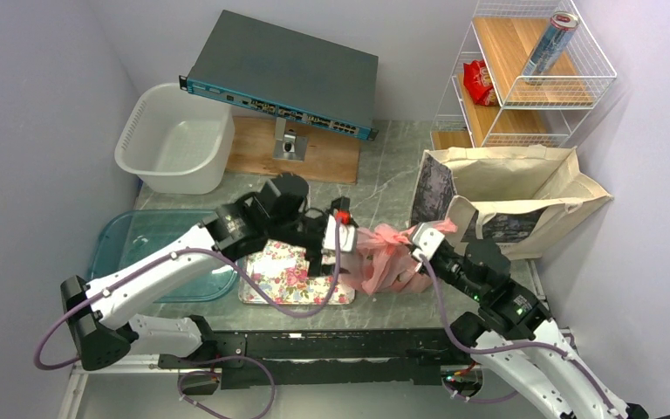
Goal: Untie the knot of the grocery bags and take out the mixed food
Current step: Untie the takeout bag at the center of the board.
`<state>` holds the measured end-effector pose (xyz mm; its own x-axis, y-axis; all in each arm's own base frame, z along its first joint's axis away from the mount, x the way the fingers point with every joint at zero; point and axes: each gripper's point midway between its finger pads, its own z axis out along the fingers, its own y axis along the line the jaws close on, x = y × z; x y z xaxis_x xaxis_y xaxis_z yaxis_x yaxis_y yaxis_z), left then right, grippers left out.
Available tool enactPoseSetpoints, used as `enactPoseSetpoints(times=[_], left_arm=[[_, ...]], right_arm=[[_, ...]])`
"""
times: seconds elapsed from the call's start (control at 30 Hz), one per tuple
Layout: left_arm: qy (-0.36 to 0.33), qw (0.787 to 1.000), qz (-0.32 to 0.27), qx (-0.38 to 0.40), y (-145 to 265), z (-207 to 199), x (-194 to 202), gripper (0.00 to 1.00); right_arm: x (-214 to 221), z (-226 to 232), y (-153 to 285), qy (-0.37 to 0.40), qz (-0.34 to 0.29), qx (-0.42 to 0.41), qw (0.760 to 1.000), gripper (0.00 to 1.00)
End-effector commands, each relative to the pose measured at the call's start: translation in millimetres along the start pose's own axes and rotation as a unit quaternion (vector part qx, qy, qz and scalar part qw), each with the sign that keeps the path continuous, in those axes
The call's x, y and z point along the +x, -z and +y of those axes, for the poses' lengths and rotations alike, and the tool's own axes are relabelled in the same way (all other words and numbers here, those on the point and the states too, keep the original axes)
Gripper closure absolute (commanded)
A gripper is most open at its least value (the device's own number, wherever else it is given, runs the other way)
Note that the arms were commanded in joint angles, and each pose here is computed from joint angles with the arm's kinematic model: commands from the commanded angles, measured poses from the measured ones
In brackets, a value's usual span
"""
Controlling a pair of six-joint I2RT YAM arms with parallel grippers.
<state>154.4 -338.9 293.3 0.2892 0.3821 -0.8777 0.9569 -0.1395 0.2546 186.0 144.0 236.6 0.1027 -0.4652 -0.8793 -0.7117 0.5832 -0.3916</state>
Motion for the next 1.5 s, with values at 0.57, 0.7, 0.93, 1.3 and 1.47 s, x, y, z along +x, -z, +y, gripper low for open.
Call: enactPoseSetpoints(times=[0.57,0.7,0.93,1.3,1.47], left_arm=[[-0.225,0.962,-0.078,-0.134,-64,14,-5,1.00],[-0.301,0.935,-0.083,-0.168,-62,9,-8,1.00],[-0.336,0.918,-0.056,-0.203,-62,9,4,1.00],[-0.315,0.917,-0.045,-0.239,-60,7,19,0.99],[-0.287,0.929,-0.047,-0.230,-54,2,21,0.96]], right_arm=[[-87,39,43,-0.073,0.082,-0.245,0.963,0.24],[-100,44,33,-0.143,0.098,-0.259,0.950,0.44],[-71,59,22,-0.163,0.140,-0.278,0.936,0.51],[-17,62,13,-0.159,0.203,-0.241,0.936,0.83],[1,60,10,-0.131,0.238,-0.240,0.932,0.73]])
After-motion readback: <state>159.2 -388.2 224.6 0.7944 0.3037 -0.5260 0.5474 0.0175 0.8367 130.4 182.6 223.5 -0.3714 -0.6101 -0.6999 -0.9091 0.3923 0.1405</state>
